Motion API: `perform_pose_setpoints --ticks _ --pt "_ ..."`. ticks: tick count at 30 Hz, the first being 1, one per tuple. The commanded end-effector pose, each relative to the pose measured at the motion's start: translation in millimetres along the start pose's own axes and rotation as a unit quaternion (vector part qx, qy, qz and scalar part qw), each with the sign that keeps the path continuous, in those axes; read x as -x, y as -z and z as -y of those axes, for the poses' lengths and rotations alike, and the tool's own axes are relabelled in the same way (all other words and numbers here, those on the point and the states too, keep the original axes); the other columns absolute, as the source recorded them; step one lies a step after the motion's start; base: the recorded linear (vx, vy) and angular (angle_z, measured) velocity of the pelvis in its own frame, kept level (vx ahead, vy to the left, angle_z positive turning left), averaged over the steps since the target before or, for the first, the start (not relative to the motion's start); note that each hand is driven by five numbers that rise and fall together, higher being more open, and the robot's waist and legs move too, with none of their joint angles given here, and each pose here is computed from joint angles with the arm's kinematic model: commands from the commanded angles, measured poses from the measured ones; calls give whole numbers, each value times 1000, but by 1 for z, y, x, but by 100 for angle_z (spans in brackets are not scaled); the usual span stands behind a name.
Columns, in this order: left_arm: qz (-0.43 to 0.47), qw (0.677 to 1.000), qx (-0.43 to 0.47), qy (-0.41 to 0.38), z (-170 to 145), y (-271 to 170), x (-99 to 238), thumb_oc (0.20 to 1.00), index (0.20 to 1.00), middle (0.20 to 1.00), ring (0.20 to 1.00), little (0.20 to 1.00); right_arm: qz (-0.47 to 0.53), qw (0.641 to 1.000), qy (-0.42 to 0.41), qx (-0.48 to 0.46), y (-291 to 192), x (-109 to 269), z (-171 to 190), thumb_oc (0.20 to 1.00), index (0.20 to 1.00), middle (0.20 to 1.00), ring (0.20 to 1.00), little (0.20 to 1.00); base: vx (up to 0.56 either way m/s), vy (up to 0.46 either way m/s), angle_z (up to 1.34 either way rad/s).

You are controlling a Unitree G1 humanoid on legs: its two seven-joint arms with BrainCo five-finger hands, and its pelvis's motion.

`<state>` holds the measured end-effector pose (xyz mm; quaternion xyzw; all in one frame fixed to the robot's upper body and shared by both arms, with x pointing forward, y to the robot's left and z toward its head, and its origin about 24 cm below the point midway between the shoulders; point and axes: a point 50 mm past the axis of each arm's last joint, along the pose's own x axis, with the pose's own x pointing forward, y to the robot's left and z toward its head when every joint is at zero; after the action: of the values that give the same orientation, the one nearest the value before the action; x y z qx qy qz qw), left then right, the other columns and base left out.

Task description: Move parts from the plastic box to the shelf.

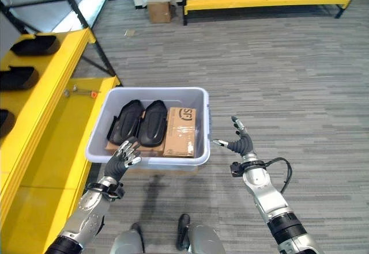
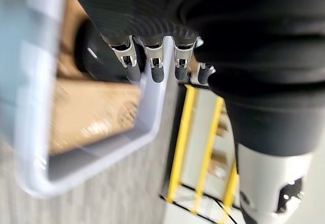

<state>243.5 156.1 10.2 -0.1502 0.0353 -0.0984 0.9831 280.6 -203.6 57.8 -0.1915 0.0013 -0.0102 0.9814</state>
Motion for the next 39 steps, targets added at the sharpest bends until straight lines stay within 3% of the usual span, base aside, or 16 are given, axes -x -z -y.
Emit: perform_pose_setpoints --ticks 1,8,17,35,39 --pt "8 999 -31 28 -2 -7 8 1000 1000 1000 1000 1000 21 999 -23 -35 -12 -6 -20 1000 1000 1000 1000 1000 225 109 -18" --pt "-6 1000 -2 -29 -24 5 18 1000 1000 1000 1000 1000 2 999 -39 -38 -6 -1 -30 1000 1000 1000 1000 1000 229 218 -35" --pt "-44 998 -39 -11 -27 9 20 1000 1000 1000 1000 1000 -18 998 -28 -58 6 11 -27 1000 1000 1000 1000 1000 112 231 -9" --pt "-56 997 -55 23 -29 2 19 1000 1000 1000 1000 1000 -18 997 23 -72 -1 -2 -25 1000 1000 1000 1000 1000 -13 99 1" --pt "-45 997 -66 -8 -31 -1 21 1000 1000 1000 1000 1000 -5 996 -29 -88 -10 -8 -46 1000 1000 1000 1000 1000 -29 13 -43"
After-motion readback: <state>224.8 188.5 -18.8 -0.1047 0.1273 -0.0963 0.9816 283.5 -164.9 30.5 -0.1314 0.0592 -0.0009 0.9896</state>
